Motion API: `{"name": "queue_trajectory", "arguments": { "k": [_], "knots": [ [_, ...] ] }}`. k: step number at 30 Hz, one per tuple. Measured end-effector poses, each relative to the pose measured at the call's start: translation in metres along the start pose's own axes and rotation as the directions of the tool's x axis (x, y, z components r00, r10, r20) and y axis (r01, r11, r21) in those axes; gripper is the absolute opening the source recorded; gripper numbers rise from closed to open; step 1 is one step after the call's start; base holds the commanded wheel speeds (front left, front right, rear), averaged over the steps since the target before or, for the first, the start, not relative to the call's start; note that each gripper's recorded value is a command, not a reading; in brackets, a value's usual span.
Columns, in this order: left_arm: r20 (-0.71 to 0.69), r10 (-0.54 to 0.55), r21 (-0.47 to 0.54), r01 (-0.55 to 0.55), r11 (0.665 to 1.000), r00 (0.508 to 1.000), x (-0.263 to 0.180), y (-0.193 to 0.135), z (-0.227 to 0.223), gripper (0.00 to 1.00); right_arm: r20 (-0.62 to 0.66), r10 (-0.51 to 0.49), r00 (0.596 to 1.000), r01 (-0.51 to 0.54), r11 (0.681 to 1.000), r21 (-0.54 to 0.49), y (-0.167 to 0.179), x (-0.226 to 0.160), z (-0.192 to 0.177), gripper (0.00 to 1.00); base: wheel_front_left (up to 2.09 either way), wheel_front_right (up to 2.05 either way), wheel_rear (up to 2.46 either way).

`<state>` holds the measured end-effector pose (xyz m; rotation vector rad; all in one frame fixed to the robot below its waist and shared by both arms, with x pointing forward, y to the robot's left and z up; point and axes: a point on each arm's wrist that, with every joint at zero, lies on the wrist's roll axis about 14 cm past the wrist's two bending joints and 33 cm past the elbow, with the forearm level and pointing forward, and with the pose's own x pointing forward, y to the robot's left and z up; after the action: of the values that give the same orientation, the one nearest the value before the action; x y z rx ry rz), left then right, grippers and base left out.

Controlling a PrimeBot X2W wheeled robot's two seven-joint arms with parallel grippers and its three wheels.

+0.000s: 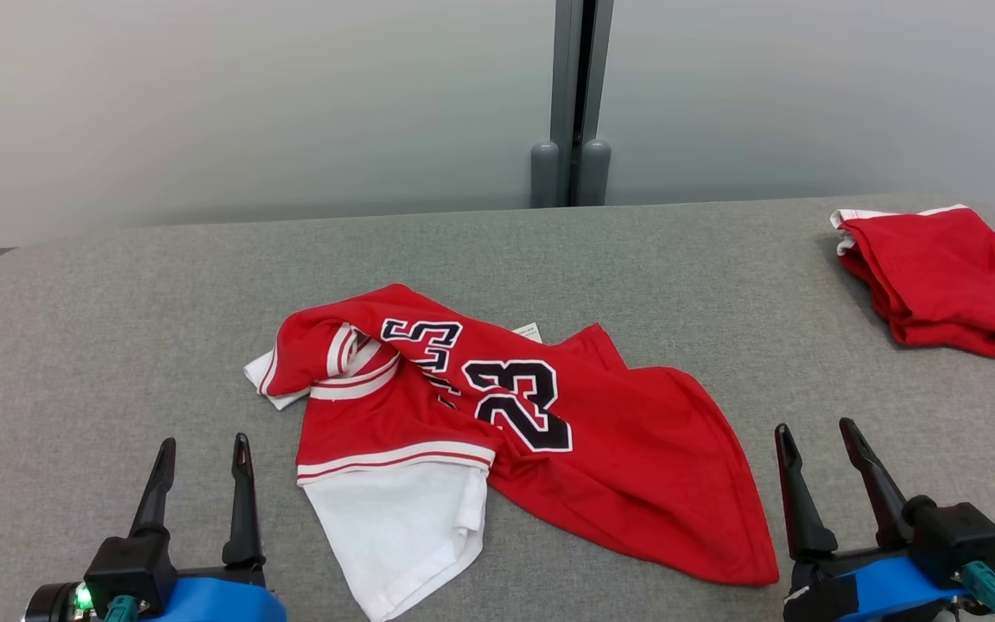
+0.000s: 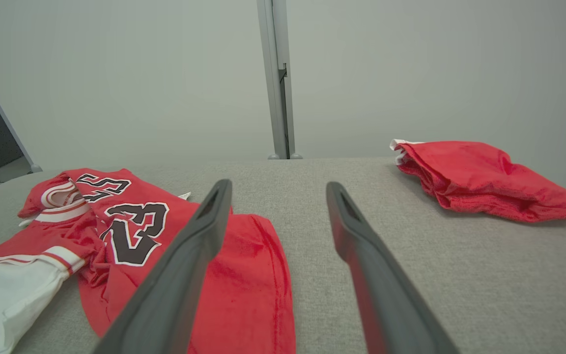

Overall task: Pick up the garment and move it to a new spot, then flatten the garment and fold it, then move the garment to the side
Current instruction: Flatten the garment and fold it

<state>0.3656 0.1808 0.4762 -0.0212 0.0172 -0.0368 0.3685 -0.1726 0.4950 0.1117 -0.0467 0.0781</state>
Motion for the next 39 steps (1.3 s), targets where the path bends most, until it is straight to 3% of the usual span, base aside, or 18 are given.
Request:
{"name": "queue_trajectory", "arguments": {
  "k": [13, 27, 39],
  "knots": [
    [-0.167, -0.097, -0.101, 0.081, 0.992, 0.981, -0.014, -0.027, -0.054, 1.00, -0.144, -0.033, 0.989, 0.034, 0.999, 0.010, -0.010, -0.010, -0.045, 1.00, 0.00, 0.00, 0.00],
    [-0.404, -0.258, -0.183, 0.199, 0.963, 0.878, -0.053, -0.073, -0.124, 1.00, -0.345, -0.020, 0.938, 0.041, 0.998, 0.053, -0.003, -0.034, -0.106, 1.00, 0.00, 0.00, 0.00],
    [-0.430, -0.314, -0.272, 0.210, 0.939, 0.846, -0.063, -0.092, -0.131, 1.00, -0.391, 0.006, 0.920, 0.031, 0.996, 0.087, 0.007, -0.039, -0.121, 1.00, 0.00, 0.00, 0.00]
  ]
}}
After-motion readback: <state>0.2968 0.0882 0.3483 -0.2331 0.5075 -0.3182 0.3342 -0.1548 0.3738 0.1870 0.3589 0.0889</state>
